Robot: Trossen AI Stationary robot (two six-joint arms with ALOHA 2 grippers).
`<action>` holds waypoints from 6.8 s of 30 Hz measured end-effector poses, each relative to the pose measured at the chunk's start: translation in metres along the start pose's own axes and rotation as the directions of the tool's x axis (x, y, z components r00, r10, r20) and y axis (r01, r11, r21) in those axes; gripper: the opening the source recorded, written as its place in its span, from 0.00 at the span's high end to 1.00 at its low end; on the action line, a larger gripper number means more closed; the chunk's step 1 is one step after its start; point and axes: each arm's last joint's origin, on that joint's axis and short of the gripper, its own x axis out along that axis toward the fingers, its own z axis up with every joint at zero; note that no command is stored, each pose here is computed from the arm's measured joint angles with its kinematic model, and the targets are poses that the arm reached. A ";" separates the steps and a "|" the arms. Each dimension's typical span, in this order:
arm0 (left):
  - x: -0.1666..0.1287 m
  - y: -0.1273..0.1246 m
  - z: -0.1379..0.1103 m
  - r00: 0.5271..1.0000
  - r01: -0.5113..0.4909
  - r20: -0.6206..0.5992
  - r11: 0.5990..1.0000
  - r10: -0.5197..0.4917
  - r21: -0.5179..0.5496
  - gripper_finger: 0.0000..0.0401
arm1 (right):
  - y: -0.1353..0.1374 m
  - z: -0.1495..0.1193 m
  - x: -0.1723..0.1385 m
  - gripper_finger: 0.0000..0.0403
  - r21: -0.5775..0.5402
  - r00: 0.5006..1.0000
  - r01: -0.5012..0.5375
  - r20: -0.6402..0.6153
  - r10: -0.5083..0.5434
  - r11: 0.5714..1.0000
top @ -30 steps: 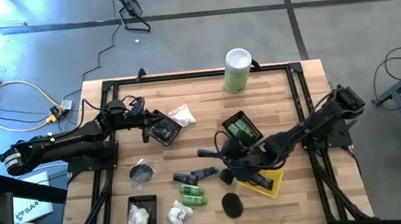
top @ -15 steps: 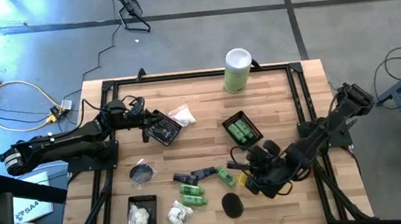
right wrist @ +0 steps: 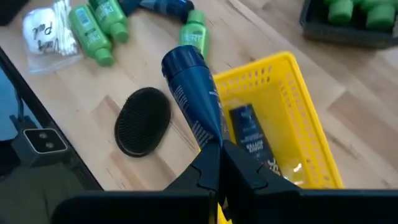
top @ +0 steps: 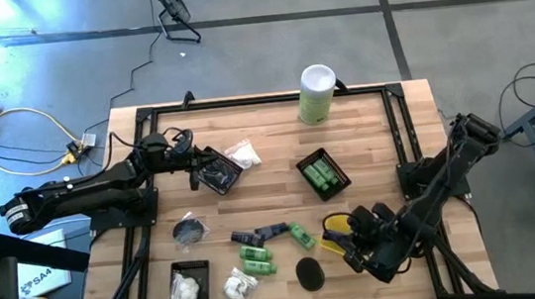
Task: Pick & Place Travel size toiletries
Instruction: Put the shaving cream tube into the yellow bin
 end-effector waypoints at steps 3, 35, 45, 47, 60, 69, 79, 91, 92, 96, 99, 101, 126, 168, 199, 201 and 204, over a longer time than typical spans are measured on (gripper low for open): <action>0.000 0.000 0.000 1.000 0.000 0.000 1.000 0.000 0.000 1.00 | 0.000 -0.006 0.003 0.99 0.016 1.000 0.025 0.018 -0.025 1.000; 0.000 0.000 0.000 1.000 0.000 0.000 1.000 0.000 0.000 1.00 | 0.011 -0.044 0.070 0.99 0.015 0.966 0.242 -0.094 -0.239 0.970; 0.000 0.000 0.000 1.000 0.000 0.000 1.000 0.000 0.000 1.00 | 0.011 -0.040 0.072 0.98 0.026 0.965 0.249 -0.095 -0.245 0.968; 0.000 0.000 0.000 1.000 0.000 0.000 1.000 0.000 0.000 1.00 | 0.011 -0.040 0.072 0.95 0.025 0.965 0.248 -0.093 -0.245 0.968; 0.000 0.000 0.000 1.000 0.000 0.000 1.000 0.000 0.001 1.00 | 0.008 -0.032 0.065 0.73 -0.009 0.958 0.258 -0.128 -0.257 0.966; 0.000 0.000 0.000 1.000 0.000 0.001 1.000 0.000 0.002 1.00 | 0.004 0.002 0.048 0.83 0.009 0.973 0.187 -0.140 -0.184 0.982; 0.000 0.000 0.000 1.000 0.000 0.001 1.000 0.000 0.004 1.00 | 0.016 0.037 0.054 0.90 -0.102 1.000 0.015 -0.001 -0.015 0.995; 0.000 0.000 0.000 1.000 0.000 0.001 1.000 0.000 0.005 1.00 | 0.037 0.088 0.064 0.90 -0.334 0.953 -0.164 0.191 0.237 0.928; 0.000 0.000 0.000 1.000 0.000 0.001 1.000 0.000 0.005 1.00 | 0.038 0.092 0.064 0.90 -0.351 0.948 -0.164 0.202 0.245 0.922; 0.000 0.000 0.000 1.000 0.000 0.001 1.000 0.000 0.005 1.00 | 0.036 0.104 0.067 0.90 -0.392 0.941 -0.146 0.229 0.250 0.908; 0.000 0.000 0.000 1.000 0.000 0.001 1.000 0.000 0.005 1.00 | 0.033 0.110 0.070 0.90 -0.409 0.942 -0.124 0.239 0.237 0.904; 0.000 0.000 0.000 1.000 0.000 0.001 1.000 0.000 0.005 1.00 | 0.031 0.114 0.071 0.90 -0.419 0.942 -0.110 0.244 0.229 0.901; 0.000 0.000 0.000 1.000 0.000 0.000 1.000 0.000 0.004 1.00 | 0.034 0.119 0.096 0.45 -0.496 0.952 -0.109 0.198 0.234 0.861; 0.000 0.000 0.000 1.000 0.000 0.000 1.000 0.000 0.004 1.00 | 0.031 0.094 0.205 0.36 -0.680 0.993 -0.063 0.030 0.114 0.730; 0.000 0.000 0.000 1.000 -0.001 0.000 1.000 0.001 0.004 1.00 | 0.029 0.095 0.212 0.55 -0.668 0.991 -0.113 -0.018 0.135 0.736; 0.000 0.000 0.000 1.000 0.000 0.000 1.000 0.000 0.004 1.00 | 0.029 0.095 0.212 0.58 -0.654 0.990 -0.116 -0.020 0.136 0.748; 0.000 0.000 0.000 1.000 0.000 0.000 1.000 0.000 0.004 1.00 | 0.030 0.095 0.212 0.63 -0.638 0.989 -0.136 -0.037 0.146 0.758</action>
